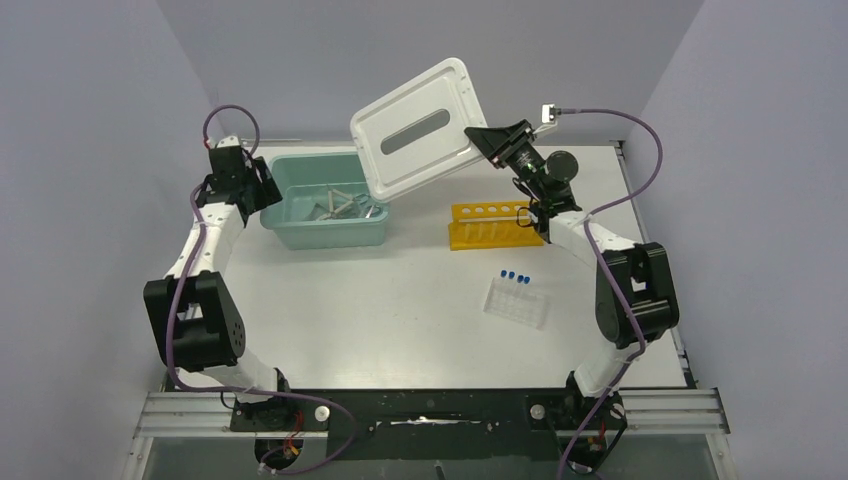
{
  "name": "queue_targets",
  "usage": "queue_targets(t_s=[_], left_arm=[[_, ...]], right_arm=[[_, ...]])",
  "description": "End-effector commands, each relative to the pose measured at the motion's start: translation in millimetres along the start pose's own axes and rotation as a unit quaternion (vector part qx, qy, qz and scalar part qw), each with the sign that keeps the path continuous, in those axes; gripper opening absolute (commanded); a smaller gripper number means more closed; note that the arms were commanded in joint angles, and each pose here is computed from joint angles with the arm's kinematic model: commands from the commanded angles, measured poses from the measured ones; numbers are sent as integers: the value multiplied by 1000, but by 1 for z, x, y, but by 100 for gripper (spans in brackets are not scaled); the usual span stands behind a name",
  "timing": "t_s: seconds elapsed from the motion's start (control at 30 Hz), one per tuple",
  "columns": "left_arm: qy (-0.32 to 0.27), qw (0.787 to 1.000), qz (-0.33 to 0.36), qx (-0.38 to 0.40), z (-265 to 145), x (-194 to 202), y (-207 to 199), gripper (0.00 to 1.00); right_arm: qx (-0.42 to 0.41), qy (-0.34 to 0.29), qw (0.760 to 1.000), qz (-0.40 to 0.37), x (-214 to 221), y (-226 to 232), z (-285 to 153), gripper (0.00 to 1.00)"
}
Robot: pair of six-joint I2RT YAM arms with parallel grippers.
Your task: Organize the chemistry lab equipment
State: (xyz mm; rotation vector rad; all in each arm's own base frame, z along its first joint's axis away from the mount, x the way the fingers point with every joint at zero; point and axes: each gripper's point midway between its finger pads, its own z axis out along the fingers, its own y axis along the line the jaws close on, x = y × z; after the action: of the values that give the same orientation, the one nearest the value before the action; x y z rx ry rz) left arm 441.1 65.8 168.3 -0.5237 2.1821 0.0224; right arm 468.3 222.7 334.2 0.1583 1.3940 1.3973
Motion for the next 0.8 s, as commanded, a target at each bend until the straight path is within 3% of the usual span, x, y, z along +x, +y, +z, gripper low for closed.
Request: queue_targets(t_s=[0.0, 0.33, 0.77], left_arm=[[-27, 998, 26, -47, -5, -24, 16, 66], [-1, 998, 46, -31, 4, -5, 3, 33], [34, 997, 51, 36, -1, 18, -38, 17]], right_arm=[[-98, -53, 993, -51, -47, 78, -12, 0], [-106, -56, 992, -38, -52, 81, -19, 0], [-100, -59, 993, -27, -52, 75, -26, 0]])
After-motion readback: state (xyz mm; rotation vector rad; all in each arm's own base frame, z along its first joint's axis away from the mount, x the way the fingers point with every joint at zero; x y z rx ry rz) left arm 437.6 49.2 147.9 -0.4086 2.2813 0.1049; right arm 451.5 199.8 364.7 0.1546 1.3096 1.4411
